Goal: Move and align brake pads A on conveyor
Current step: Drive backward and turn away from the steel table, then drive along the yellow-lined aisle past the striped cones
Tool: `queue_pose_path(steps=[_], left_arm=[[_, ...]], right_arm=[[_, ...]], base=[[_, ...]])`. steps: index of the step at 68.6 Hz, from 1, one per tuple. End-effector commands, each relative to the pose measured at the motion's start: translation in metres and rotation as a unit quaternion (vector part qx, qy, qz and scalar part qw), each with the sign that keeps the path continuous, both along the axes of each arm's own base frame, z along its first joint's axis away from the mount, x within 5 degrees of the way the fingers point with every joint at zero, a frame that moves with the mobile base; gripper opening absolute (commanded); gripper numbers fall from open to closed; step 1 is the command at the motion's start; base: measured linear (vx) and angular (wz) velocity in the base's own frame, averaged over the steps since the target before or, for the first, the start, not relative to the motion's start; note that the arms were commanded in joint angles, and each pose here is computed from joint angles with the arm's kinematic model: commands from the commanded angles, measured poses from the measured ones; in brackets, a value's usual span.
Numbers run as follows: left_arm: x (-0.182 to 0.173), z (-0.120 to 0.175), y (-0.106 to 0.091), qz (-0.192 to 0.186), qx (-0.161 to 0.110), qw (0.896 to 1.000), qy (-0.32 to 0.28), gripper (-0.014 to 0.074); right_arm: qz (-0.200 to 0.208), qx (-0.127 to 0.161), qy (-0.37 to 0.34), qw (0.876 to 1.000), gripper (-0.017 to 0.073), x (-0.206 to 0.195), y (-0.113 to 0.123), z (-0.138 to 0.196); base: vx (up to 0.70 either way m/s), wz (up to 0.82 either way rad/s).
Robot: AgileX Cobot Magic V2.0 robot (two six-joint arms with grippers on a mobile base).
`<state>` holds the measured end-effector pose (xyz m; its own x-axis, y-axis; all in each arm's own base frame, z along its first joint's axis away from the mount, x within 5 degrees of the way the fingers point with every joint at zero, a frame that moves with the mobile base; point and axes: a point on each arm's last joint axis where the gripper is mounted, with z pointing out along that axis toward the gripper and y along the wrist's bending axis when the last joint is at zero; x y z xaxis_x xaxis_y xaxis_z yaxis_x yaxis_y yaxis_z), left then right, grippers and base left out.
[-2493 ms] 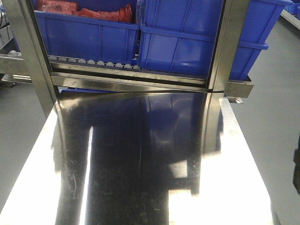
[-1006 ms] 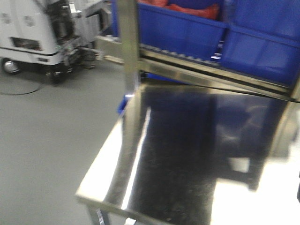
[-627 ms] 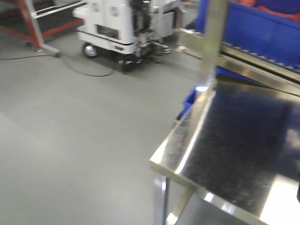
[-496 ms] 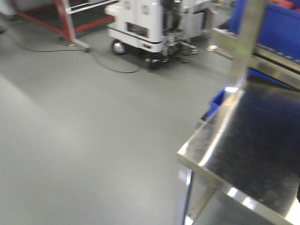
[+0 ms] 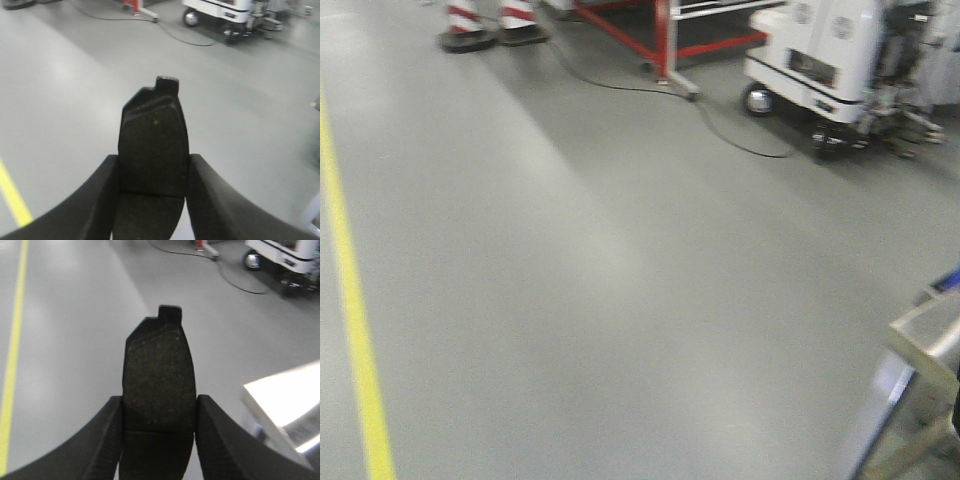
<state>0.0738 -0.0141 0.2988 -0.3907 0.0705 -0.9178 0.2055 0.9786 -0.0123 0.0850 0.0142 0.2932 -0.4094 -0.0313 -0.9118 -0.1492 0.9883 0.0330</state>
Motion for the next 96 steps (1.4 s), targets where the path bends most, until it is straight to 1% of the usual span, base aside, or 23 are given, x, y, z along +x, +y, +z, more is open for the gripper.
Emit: queue_pose_path(steps=[1, 26, 43, 71, 96], left_arm=[[0.0022, 0.0158, -0.0028, -0.013, -0.015, 0.999, -0.05, -0.0006], [0.0022, 0.0158, -0.0028, -0.013, -0.015, 0.999, -0.05, -0.0006], [0.0022, 0.0158, -0.0028, -0.013, -0.015, 0.999, -0.05, -0.0006], [0.0022, 0.0158, -0.0028, -0.013, -0.015, 0.999, -0.05, -0.0006], [0.0022, 0.0158, -0.0028, -0.013, -0.015, 0.999, -0.05, -0.0006]], right_arm=[[-0.001, 0.004, -0.063, 0.998, -0.0004, 0.0033, -0.0001, 0.0183], [-0.001, 0.004, -0.063, 0.998, -0.0004, 0.0033, -0.0001, 0.0183], [-0.001, 0.004, -0.063, 0.998, -0.0004, 0.0033, -0.0001, 0.0183], [-0.001, 0.004, -0.063, 0.998, -0.0004, 0.0033, -0.0001, 0.0183], [-0.001, 0.002, -0.062, 0.998, -0.0004, 0.0032, -0.0003, 0.0181]], base=[[-0.12, 0.85], [-0.07, 0.86], [-0.01, 0.55], [0.13, 0.27], [0.37, 0.0]])
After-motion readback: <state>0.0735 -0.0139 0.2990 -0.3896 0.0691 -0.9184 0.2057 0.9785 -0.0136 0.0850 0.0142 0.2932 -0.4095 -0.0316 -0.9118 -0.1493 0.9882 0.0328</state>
